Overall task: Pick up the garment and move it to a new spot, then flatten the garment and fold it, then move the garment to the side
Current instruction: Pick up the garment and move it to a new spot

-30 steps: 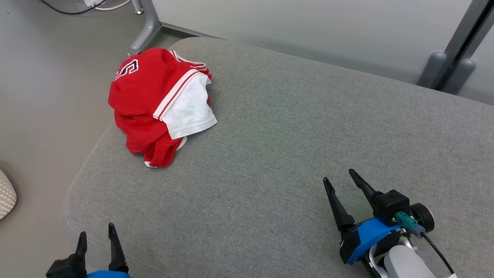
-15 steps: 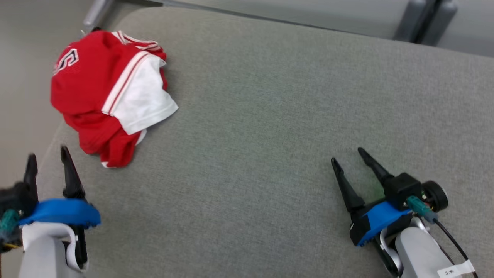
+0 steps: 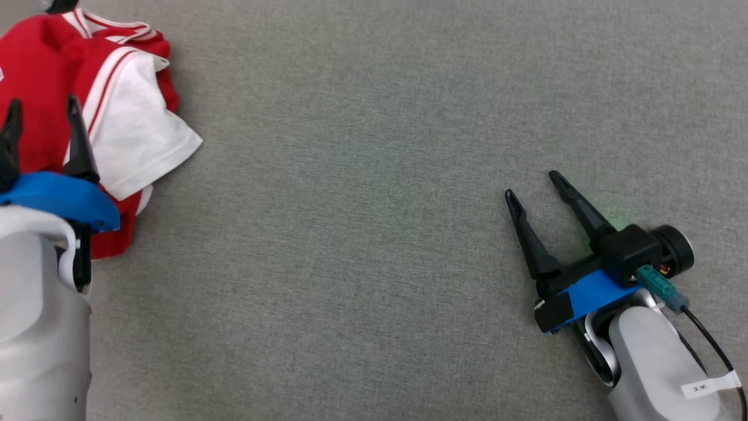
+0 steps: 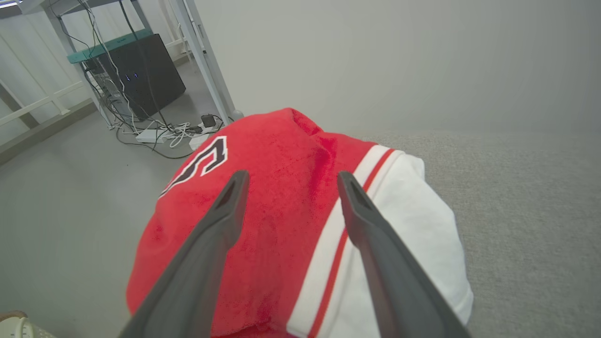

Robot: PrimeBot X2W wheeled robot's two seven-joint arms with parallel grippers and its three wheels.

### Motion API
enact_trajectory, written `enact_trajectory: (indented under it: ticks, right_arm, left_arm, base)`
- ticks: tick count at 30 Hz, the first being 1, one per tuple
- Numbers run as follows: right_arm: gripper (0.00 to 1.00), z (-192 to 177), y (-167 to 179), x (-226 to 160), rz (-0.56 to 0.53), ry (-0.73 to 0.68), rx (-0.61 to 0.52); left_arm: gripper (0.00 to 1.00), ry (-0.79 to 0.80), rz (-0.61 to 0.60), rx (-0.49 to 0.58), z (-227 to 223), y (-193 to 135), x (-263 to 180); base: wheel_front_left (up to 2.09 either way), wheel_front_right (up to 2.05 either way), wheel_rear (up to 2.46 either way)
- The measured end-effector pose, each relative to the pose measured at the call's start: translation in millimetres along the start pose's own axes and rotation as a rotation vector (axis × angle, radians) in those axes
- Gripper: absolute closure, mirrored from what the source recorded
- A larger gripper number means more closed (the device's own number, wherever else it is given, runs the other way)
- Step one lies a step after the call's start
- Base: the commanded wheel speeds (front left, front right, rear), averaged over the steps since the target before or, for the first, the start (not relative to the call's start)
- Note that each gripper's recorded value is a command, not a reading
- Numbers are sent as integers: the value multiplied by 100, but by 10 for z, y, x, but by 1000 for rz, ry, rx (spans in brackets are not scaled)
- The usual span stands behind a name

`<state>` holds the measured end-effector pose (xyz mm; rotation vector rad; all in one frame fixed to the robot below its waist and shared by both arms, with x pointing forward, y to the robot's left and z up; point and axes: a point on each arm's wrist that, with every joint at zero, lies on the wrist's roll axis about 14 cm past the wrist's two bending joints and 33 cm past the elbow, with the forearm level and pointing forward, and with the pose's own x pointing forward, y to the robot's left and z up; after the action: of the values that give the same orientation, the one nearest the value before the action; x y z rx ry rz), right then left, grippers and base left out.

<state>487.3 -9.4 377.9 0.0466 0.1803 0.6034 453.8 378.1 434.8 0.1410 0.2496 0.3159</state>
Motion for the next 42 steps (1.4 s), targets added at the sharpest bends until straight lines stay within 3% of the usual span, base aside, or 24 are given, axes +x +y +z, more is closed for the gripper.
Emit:
enact_trajectory:
  ticks: [4,9,19,20,21,22,31,36,42]
  right_arm:
    - [0,-40,-89,25,-22,-5,14]
    - [0,-66,-173,28,-42,-10,19]
    - [0,-75,-280,31,-74,-16,26]
    - [0,-72,-286,31,-76,-17,26]
    - [0,-70,-292,30,-78,-17,26]
    - [0,-67,-294,30,-79,-18,26]
    - [0,31,-289,-21,-94,-18,22]
    - [0,79,-251,-149,-109,-8,28]
    - [0,175,-203,-330,-136,-12,42]
  left_arm:
    - [0,71,-57,34,-145,-205,197]
    - [0,120,-68,96,-215,-184,370]
    - [0,326,-62,90,-708,-260,338]
    - [27,331,-61,88,-716,-263,338]
    - [84,333,-61,88,-718,-270,341]
    - [100,330,-61,86,-714,-276,342]
    - [100,177,-49,62,-275,-219,381]
    - [100,-38,-74,93,460,-220,469]
    - [100,-285,-149,111,1281,-467,379]
  base:
    - [0,0,0]
    - [0,0,0]
    - [0,0,0]
    - [0,0,0]
    - [0,0,0]
    - [0,0,0]
    - [0,0,0]
    - [0,0,0]
    - [0,0,0]
